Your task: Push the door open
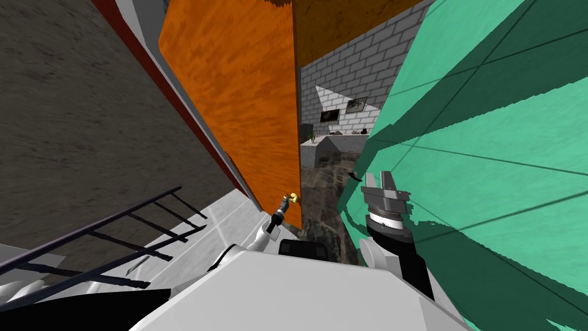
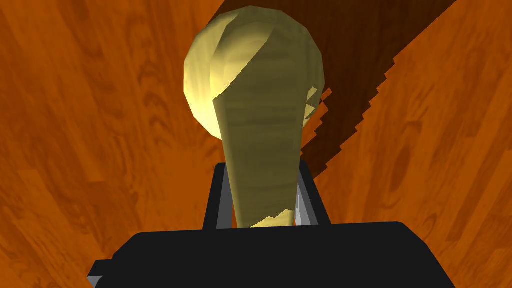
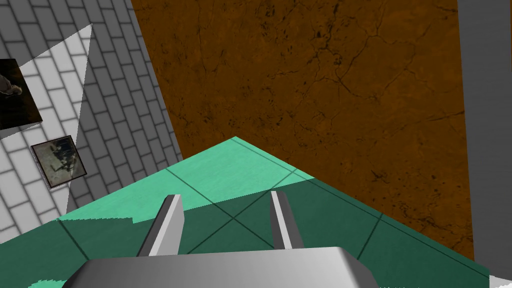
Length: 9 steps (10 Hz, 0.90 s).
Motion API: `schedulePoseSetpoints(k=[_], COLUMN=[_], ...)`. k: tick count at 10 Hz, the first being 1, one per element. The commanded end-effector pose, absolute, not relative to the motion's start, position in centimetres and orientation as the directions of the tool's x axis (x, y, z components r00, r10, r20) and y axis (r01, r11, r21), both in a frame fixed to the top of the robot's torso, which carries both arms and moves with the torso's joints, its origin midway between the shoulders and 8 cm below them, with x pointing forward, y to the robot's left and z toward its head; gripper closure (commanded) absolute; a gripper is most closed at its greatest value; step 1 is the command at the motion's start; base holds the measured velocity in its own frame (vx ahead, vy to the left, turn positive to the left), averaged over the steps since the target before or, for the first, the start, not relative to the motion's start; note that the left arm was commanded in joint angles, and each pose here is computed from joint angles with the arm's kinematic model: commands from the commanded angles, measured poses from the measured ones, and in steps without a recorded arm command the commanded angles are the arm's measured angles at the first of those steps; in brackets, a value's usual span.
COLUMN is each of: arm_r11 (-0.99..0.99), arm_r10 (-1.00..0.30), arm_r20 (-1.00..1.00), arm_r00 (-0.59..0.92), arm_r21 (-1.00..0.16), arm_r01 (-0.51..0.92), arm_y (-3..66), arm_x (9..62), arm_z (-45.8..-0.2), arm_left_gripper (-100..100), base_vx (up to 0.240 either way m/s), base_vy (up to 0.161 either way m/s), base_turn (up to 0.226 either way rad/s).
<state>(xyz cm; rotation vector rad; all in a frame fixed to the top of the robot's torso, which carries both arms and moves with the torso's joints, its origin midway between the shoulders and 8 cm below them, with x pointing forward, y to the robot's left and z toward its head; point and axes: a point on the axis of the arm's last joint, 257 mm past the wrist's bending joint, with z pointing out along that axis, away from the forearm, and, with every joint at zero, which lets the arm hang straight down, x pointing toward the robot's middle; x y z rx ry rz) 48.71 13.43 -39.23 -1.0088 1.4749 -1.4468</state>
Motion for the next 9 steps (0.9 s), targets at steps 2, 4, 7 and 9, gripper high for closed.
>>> schedulePoseSetpoints(k=[2, 4, 7, 9], arm_r11=[0.031, 0.031, 0.035, 0.036], arm_r10=[-0.953, -0.953, -0.968, -0.973], arm_r20=[-0.033, -0.033, -0.037, -0.037], arm_r00=[-0.302, -0.302, -0.249, -0.227], arm_r21=[-0.999, -0.999, -0.999, -0.999], arm_r01=[0.011, 0.011, 0.012, 0.012], arm_y=[15.7, 15.7, 17.8, 18.5], arm_x=[49.4, 49.4, 49.7, 49.8], arm_z=[-38.9, -38.9, -38.9, -38.9], arm_left_gripper=[100, 100, 100, 100], base_vx=[0.107, 0.030, 0.110, 0.098], base_vy=[-0.089, -0.019, -0.102, -0.089], base_turn=[0.049, -0.003, 0.055, 0.024])
